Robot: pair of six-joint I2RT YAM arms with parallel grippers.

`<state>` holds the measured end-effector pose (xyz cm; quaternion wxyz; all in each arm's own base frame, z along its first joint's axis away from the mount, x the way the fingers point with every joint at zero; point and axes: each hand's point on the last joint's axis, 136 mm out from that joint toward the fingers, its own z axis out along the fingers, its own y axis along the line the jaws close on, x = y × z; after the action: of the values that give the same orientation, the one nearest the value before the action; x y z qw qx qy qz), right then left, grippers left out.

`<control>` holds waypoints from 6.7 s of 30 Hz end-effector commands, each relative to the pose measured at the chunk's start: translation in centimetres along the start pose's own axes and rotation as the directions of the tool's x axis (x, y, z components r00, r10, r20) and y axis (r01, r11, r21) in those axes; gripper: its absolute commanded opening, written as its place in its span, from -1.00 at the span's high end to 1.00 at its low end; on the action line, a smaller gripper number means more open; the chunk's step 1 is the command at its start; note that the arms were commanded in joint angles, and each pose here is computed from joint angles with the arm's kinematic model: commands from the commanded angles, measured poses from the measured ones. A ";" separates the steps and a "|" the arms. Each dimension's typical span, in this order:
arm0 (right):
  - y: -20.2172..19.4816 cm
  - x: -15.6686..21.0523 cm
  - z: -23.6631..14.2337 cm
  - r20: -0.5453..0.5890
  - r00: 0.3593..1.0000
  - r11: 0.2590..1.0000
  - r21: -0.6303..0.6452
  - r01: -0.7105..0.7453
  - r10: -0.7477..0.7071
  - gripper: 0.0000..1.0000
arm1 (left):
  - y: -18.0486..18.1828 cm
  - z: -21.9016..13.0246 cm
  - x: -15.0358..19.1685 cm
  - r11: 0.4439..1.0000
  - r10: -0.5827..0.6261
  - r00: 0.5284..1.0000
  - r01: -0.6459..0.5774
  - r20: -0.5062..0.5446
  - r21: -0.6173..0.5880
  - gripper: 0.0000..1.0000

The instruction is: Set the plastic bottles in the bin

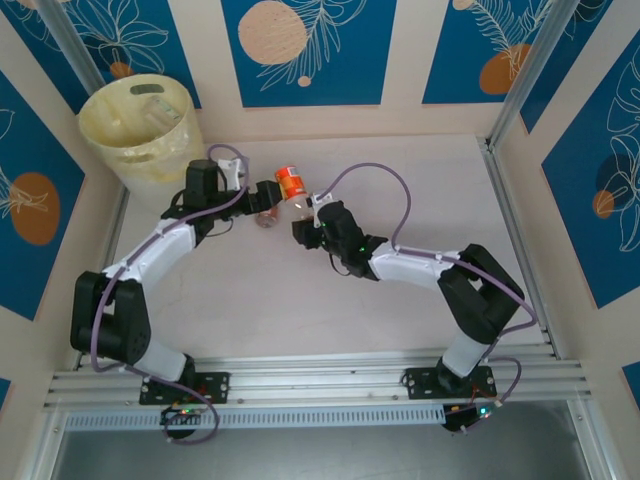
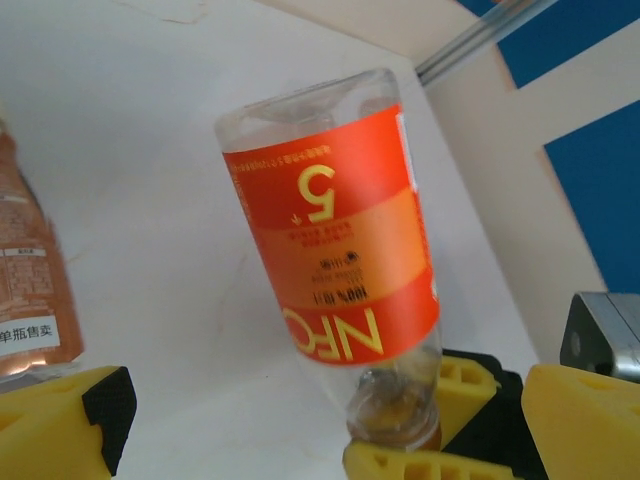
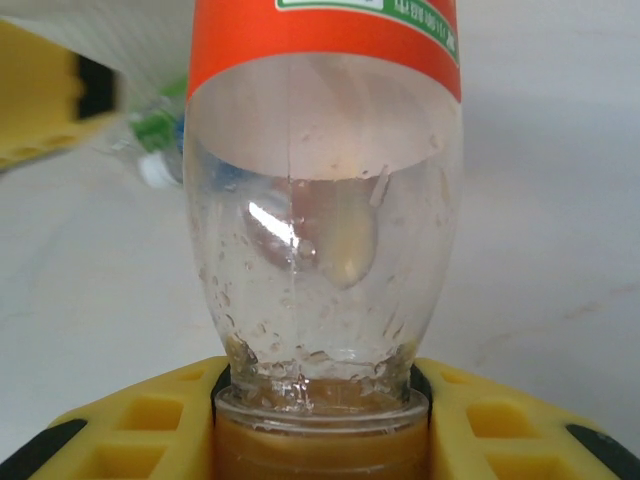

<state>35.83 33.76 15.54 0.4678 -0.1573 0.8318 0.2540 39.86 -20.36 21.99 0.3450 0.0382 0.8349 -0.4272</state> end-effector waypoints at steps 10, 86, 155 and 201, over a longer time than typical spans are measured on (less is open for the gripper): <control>7.2 -3.9 -2.7 0.197 0.977 0.943 -0.302 0.140 -0.082 0.35 | -3.1 0.4 -1.6 0.984 -0.012 0.998 0.001 0.059 0.181 -0.96; 1.3 -4.3 -4.5 0.024 0.999 1.000 -0.004 0.028 -0.028 -0.99 | 13.7 -17.0 -30.8 0.848 0.240 0.814 0.091 0.529 -0.523 -0.92; -7.8 -3.9 -10.0 0.179 0.952 0.953 0.127 -0.274 0.250 -0.99 | 14.5 12.2 4.6 0.702 0.041 0.946 -0.256 -0.321 -0.665 -0.66; -7.3 -5.3 -11.5 0.208 0.952 0.965 0.089 -0.246 0.223 -0.99 | -1.9 -5.1 -20.1 0.654 0.586 0.803 -0.390 0.108 -0.649 -0.14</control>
<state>34.13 21.53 22.41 0.5153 -0.0066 0.8138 0.2685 51.29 -16.37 35.99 0.5574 0.0950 0.8211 -0.0781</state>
